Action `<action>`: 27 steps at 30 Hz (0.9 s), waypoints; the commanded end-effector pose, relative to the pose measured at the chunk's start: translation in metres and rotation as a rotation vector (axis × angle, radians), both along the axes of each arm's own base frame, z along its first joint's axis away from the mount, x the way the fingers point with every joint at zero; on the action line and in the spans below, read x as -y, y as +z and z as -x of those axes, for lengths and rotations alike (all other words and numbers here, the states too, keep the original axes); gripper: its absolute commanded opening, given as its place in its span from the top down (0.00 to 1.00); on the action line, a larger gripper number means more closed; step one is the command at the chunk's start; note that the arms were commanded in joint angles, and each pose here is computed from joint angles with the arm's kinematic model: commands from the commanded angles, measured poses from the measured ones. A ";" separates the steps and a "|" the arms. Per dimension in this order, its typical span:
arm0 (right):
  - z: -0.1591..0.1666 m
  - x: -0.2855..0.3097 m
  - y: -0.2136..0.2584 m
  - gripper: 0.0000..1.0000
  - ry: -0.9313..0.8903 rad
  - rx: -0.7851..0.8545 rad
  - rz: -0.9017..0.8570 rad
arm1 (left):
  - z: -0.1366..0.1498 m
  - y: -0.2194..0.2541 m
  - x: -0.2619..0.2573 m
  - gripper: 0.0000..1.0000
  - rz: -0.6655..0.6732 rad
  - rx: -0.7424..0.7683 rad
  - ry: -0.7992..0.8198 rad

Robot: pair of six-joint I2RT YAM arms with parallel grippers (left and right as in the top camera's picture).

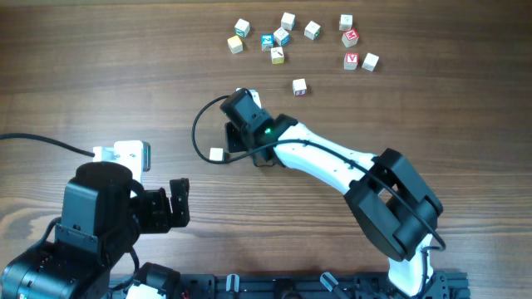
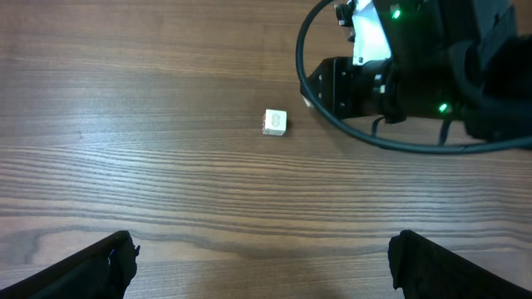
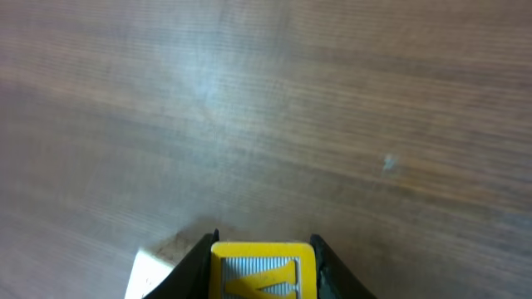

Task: Form a tower

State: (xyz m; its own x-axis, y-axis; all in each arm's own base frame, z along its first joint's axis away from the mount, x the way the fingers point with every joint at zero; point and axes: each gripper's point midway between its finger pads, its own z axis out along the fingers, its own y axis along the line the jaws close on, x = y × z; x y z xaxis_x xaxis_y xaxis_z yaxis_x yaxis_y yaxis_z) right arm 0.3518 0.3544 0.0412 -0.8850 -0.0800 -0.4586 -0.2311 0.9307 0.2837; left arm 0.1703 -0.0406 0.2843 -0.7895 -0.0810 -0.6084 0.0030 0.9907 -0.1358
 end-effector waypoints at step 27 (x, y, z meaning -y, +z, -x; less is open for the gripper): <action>-0.018 0.025 0.023 0.31 -0.094 0.110 -0.001 | 0.000 0.000 -0.002 0.00 -0.001 0.004 0.015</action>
